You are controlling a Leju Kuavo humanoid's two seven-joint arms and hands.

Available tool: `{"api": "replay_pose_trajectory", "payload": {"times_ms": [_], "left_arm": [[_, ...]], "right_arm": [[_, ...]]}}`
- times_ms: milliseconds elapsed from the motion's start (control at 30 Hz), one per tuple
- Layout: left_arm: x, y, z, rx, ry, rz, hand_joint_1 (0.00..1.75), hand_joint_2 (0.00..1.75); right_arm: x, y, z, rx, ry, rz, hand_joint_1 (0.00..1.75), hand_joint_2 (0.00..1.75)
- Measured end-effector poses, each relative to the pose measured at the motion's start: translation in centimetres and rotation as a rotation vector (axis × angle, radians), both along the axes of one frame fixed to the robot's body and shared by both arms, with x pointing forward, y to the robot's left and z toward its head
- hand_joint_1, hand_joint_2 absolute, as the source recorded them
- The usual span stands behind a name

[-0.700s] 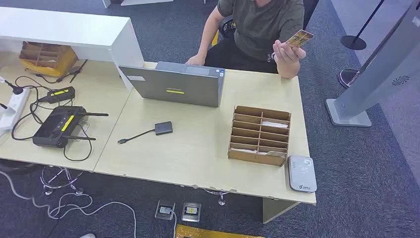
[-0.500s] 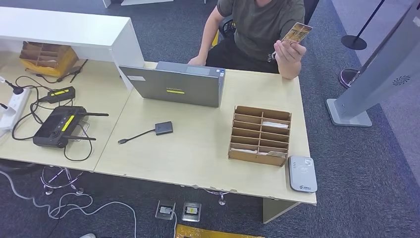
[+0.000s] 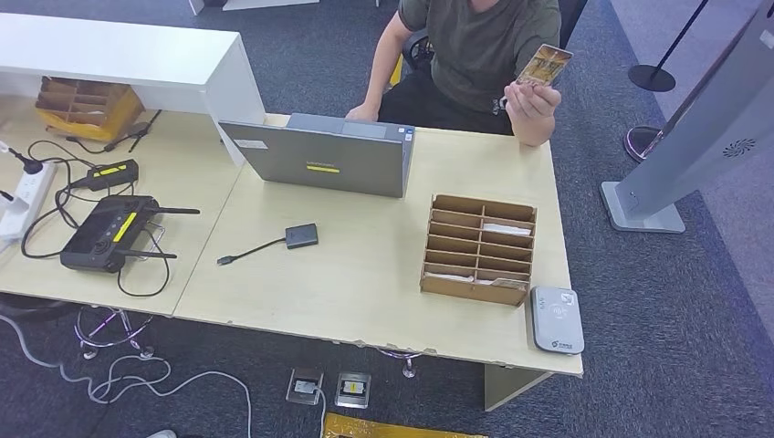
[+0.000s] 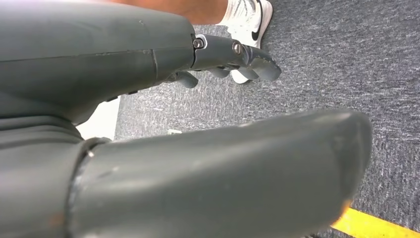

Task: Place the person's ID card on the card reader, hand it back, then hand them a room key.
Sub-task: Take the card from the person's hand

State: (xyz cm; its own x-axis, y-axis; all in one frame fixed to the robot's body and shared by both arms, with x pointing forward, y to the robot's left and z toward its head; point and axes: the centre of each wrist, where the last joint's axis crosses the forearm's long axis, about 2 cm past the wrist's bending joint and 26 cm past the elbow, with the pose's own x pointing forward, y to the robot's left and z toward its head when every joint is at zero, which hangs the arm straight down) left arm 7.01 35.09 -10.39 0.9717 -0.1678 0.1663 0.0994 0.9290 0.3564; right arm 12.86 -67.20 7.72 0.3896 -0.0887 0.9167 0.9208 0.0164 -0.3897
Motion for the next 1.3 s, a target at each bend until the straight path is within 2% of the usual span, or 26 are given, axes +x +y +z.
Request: {"api": "replay_pose_trajectory", "payload": {"times_ms": [200,467,567,667,733,800,867,1100,1300], "left_arm": [[0.0,0.0,0.0,0.000,0.000,0.005,0.00,0.00],[0.1,0.0,0.0,-0.004,-0.004,0.023,0.00,0.00],[0.1,0.0,0.0,-0.006,-0.005,0.028,0.00,0.00],[0.2,-0.1,0.0,-0.010,-0.009,0.032,0.00,0.00],[0.3,-0.1,0.0,-0.013,-0.012,0.035,0.00,0.00],[0.4,0.1,0.1,-0.011,-0.013,0.040,0.00,0.00],[0.2,0.3,0.1,-0.007,-0.009,0.046,0.00,0.00],[-0.3,0.3,0.0,-0.007,0.000,0.053,0.00,0.00],[-0.3,0.3,0.0,-0.007,-0.001,0.053,0.00,0.00]], "right_arm": [[0.4,-2.0,2.2,-0.125,-0.071,-0.095,0.00,0.00],[1.6,-3.6,4.9,-0.154,-0.129,-0.139,0.00,0.00],[2.1,-3.7,5.5,-0.142,-0.036,-0.066,0.00,0.00],[4.3,-2.3,5.7,-0.032,0.180,0.012,0.00,0.00],[6.7,-1.4,8.2,-0.023,0.229,-0.002,0.00,0.00],[8.8,-0.6,12.2,-0.099,0.127,0.005,0.00,0.00],[9.8,0.0,15.8,-0.195,-0.017,0.032,0.00,0.00],[9.6,3.0,23.7,-0.460,-0.335,0.090,0.00,0.00],[8.7,6.1,29.1,-0.670,-0.433,0.091,0.00,0.00]]}}
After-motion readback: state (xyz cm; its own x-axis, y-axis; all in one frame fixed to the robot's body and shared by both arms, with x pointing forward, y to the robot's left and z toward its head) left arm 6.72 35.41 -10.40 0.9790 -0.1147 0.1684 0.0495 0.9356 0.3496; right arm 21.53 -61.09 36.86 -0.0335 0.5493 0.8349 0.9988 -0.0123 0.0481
